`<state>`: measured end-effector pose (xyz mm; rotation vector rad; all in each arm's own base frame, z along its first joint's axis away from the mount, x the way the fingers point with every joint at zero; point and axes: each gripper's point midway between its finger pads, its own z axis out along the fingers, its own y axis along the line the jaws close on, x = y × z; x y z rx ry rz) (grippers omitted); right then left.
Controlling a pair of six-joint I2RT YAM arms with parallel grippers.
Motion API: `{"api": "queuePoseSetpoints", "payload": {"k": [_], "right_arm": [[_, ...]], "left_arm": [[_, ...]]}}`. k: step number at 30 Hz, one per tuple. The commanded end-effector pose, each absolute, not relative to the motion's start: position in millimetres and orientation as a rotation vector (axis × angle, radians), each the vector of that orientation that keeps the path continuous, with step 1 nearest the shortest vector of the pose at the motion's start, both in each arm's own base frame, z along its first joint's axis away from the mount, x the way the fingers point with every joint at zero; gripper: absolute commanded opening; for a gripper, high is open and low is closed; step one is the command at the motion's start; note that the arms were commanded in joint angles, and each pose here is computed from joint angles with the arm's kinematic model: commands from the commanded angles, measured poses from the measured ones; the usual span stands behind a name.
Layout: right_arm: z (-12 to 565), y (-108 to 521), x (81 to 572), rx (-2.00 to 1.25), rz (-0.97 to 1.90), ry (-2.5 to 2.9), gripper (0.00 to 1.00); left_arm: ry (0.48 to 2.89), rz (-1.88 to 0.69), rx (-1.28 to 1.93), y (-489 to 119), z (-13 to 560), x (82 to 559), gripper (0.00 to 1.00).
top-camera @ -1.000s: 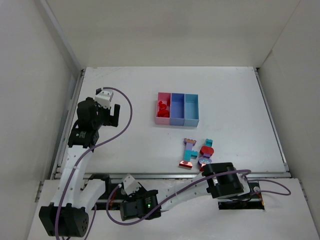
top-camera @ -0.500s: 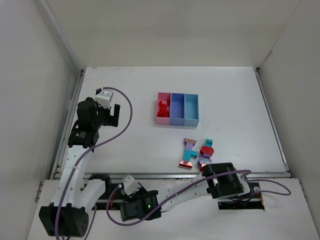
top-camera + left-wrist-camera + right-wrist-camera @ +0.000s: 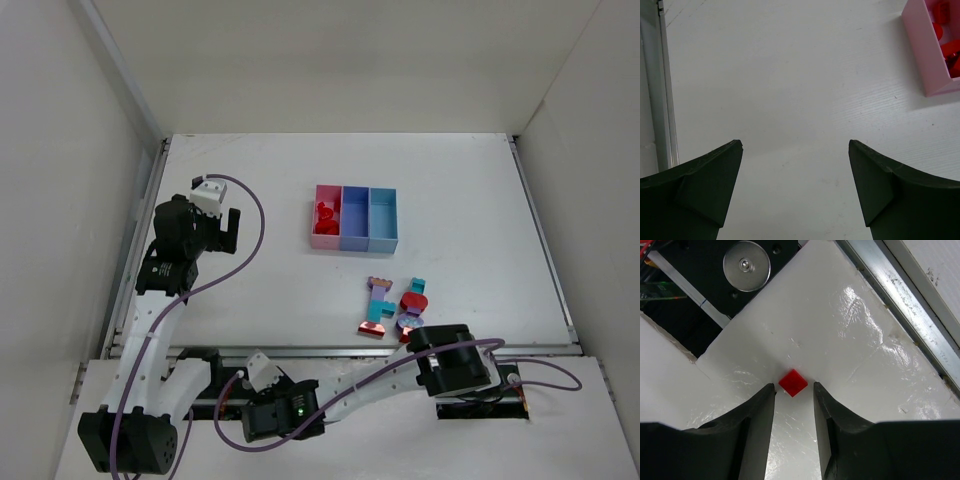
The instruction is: Sort the legos into containers by color
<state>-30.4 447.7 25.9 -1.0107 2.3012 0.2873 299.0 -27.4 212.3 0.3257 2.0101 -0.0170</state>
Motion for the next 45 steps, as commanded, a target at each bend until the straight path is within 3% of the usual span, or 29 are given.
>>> {"api": "queuePoseSetpoints", "payload": {"k": [1, 9, 12, 45], "right_arm": [[25.5, 430.8, -41.6, -1.083, 0.273, 2.336, 0.42], [21.2, 437.9, -41.6, -1.076, 0.273, 2.329, 0.41], [23.4, 441.9, -40.7, -1.081, 0.268, 2.315, 0.47], [27.1, 466.4, -25.1, -1.028, 0.316, 2.263, 0.43]], "left_arm": [[1.972, -0.019, 0.322, -27.9, 226.1, 302.3, 0.85], [1.972, -0.019, 0.322, -27.9, 226.1, 302.3, 0.85], [1.972, -0.019, 0.322, -27.9, 226.1, 302.3, 0.85], [1.981, -0.020, 0.322, -27.9, 224.2, 301.0, 0.85]]}}
